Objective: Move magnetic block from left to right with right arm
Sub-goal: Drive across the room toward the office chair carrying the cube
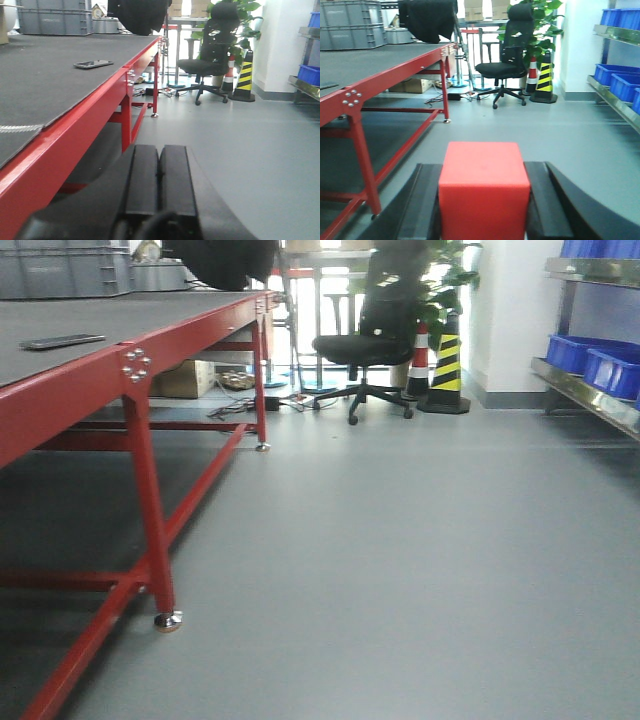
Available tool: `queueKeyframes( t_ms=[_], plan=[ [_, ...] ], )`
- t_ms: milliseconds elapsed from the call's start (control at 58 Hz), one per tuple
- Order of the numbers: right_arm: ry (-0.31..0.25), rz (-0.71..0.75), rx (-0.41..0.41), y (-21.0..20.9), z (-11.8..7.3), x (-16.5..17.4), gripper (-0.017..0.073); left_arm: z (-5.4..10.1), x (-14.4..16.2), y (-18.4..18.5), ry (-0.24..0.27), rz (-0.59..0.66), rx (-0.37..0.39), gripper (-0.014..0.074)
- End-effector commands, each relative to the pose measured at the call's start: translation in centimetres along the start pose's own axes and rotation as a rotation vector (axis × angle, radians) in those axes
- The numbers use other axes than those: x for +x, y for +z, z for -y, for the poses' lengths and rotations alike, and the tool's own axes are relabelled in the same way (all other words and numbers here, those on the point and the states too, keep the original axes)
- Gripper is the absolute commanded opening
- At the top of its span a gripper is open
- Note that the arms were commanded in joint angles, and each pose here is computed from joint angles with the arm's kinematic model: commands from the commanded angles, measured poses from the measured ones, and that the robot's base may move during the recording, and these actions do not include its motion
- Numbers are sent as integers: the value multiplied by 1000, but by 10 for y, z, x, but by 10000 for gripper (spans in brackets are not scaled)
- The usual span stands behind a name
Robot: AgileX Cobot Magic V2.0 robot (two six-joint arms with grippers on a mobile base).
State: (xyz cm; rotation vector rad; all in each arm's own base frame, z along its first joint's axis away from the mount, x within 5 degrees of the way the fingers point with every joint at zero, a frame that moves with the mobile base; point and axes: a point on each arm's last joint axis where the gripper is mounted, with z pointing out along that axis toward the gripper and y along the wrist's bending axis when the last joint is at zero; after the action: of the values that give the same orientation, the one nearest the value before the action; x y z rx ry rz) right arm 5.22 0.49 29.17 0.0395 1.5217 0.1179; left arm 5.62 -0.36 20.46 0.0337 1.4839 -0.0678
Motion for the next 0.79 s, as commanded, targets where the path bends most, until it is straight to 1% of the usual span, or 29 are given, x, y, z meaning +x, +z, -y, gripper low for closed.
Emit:
queueKeyframes(
  t_ms=[0, 775],
  plan=[
    [3, 103, 16, -1, 0, -17, 266, 0, -5, -1, -16, 82, 2, -117],
    [3, 103, 16, -1, 0, -17, 266, 0, -5, -1, -16, 80, 2, -117]
  ],
)
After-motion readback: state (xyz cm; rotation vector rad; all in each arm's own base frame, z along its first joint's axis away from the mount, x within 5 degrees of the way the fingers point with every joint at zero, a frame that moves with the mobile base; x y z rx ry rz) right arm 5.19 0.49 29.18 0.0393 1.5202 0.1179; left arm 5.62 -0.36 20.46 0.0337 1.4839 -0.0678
